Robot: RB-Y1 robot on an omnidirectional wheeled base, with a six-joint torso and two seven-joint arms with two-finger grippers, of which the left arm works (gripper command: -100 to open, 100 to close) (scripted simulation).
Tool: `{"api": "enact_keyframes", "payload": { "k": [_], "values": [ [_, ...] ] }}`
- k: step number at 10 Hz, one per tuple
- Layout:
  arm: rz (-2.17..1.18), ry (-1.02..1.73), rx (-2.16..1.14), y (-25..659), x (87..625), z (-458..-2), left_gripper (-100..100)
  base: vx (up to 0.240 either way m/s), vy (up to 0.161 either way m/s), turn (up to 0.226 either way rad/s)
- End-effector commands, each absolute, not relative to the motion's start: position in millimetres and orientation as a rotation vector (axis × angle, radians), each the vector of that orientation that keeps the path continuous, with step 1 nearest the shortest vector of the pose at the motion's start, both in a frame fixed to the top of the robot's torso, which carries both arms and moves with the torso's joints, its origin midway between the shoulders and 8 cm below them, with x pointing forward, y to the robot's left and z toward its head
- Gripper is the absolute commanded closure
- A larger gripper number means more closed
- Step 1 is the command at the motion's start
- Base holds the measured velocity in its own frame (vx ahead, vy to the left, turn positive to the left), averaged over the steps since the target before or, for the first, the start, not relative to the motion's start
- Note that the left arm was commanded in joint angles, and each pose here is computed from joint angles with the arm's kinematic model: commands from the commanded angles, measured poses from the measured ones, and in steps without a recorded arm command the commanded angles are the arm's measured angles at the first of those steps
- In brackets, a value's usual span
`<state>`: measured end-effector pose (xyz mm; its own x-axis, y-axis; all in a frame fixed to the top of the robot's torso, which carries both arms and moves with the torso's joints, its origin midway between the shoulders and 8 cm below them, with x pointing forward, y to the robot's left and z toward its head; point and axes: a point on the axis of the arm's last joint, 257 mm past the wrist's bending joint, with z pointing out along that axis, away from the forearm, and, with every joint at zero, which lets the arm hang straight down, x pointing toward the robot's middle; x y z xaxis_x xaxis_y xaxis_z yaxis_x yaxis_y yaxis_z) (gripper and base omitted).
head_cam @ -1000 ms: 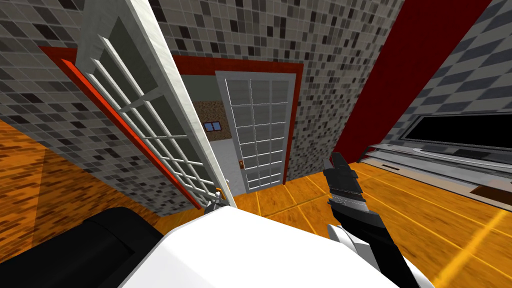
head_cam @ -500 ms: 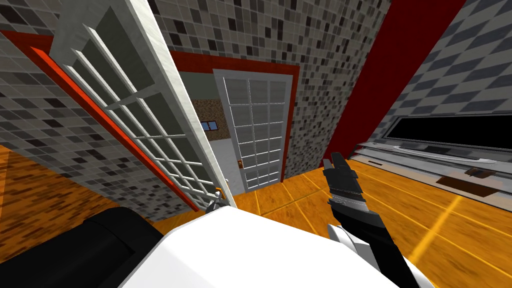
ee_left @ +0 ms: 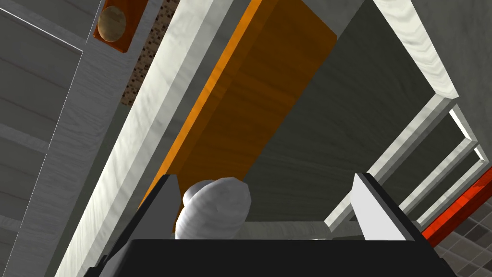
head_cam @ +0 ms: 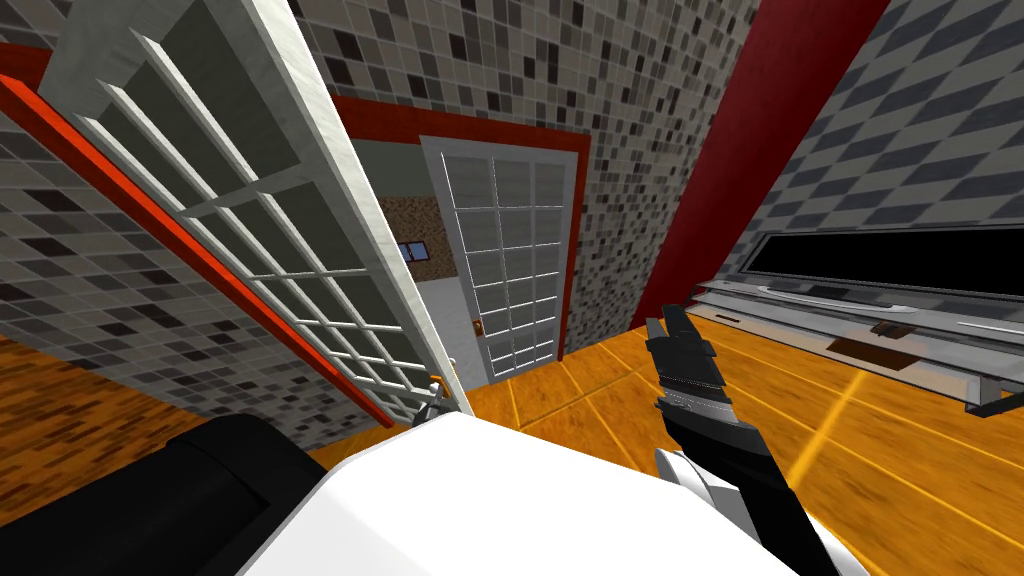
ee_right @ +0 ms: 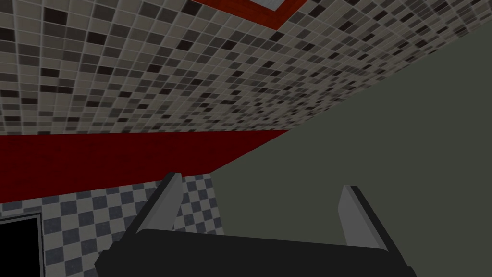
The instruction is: Pull the door open
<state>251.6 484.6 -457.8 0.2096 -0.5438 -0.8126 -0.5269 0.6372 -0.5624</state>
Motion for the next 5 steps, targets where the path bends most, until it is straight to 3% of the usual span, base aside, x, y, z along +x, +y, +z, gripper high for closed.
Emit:
{"api": "enact_keyframes", "payload": {
  "k": [1,5],
  "values": [
    [-0.012,1.402,-1.015,502.6,239.0,-458.5,100,-0.034,0.014,-0.072],
    [-0.067,1.358,-1.067,504.8,239.6,-457.1,100,-0.041,0.020,-0.073]
  ]
}}
